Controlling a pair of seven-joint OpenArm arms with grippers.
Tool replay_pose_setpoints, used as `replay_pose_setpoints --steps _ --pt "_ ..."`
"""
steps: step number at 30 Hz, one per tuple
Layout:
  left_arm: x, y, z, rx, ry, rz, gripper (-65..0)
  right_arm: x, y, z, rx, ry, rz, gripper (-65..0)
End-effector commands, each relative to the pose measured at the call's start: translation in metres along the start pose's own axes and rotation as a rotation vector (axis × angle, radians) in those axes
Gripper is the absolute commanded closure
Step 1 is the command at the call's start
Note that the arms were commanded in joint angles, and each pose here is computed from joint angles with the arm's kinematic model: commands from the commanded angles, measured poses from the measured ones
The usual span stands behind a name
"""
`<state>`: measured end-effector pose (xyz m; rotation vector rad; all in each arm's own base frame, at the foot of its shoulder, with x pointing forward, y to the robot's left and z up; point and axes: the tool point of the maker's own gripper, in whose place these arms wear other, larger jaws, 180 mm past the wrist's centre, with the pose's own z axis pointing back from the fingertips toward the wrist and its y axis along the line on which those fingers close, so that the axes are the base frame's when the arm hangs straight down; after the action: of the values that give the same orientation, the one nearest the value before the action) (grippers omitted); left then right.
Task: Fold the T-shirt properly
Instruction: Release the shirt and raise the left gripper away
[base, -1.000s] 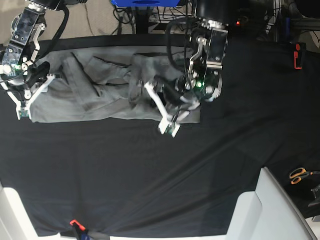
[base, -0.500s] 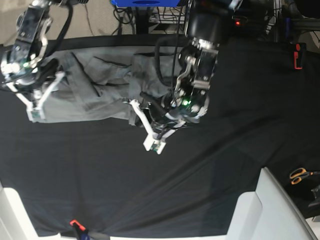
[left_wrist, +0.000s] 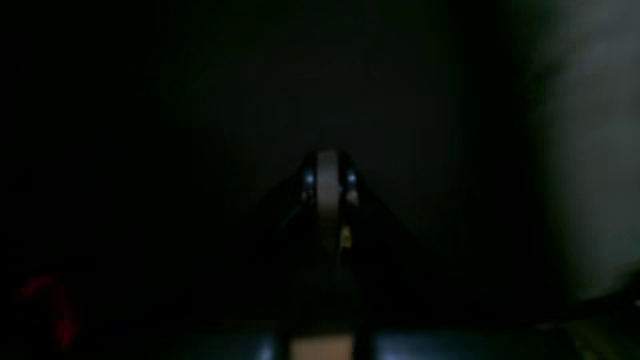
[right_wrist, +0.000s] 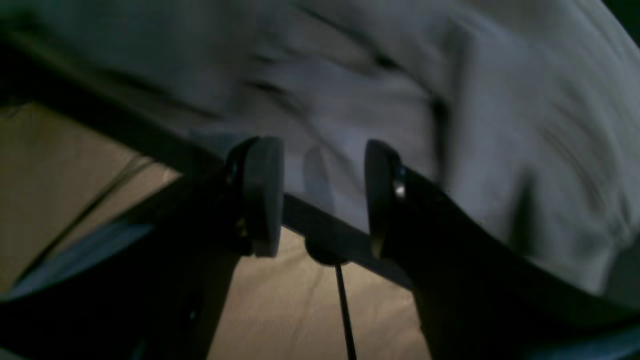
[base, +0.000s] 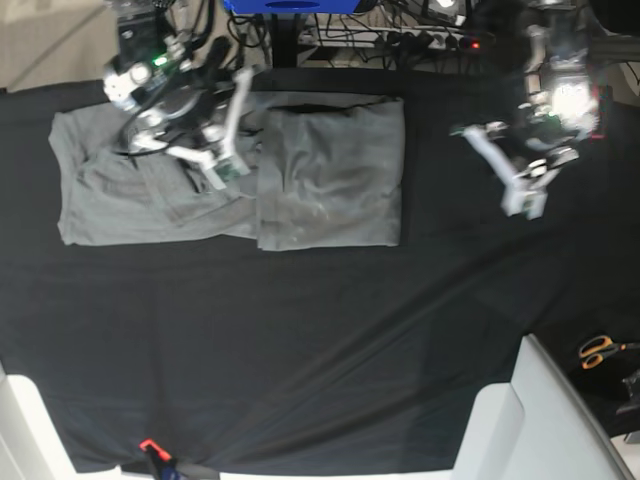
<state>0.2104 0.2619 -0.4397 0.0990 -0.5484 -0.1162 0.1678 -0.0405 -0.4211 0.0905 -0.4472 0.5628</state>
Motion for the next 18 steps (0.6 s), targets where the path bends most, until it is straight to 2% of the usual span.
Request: replay_pose_setpoints --steps 1,4,6,8,10,12,18 --pt "0.006 0.015 0.004 0.030 -0.044 0.001 0.0 0.012 0.010 0.003 0.034 -0.047 -0.004 -26.6" --pt "-0.011 0.042 0.011 0.083 -0.067 0.009 0.0 0.021 0.025 0.004 0.104 -0.084 -0.017 -35.4" --pt "-0.021 0.048 0.014 0.092 -0.084 0.013 0.0 0.021 0.029 0.000 0.124 -0.080 -0.018 -43.2" --pt "-0.030 0.046 0.013 0.087 -0.088 0.012 0.0 0.020 0.038 -0.007 0.149 -0.064 0.008 -46.8" --pt "-0.039 0.046 0.011 0.084 -0.075 0.015 0.0 0.011 0.052 -0.016 0.187 -0.026 0.061 -46.5" --pt "-0.044 0.043 0.008 0.079 -0.061 0.024 0.0 0.012 0.062 -0.024 0.216 -0.029 0.092 -46.5" --pt "-0.049 0.041 0.008 0.072 -0.054 0.035 0.0 0.007 0.071 -0.037 0.247 -0.039 0.079 -46.5"
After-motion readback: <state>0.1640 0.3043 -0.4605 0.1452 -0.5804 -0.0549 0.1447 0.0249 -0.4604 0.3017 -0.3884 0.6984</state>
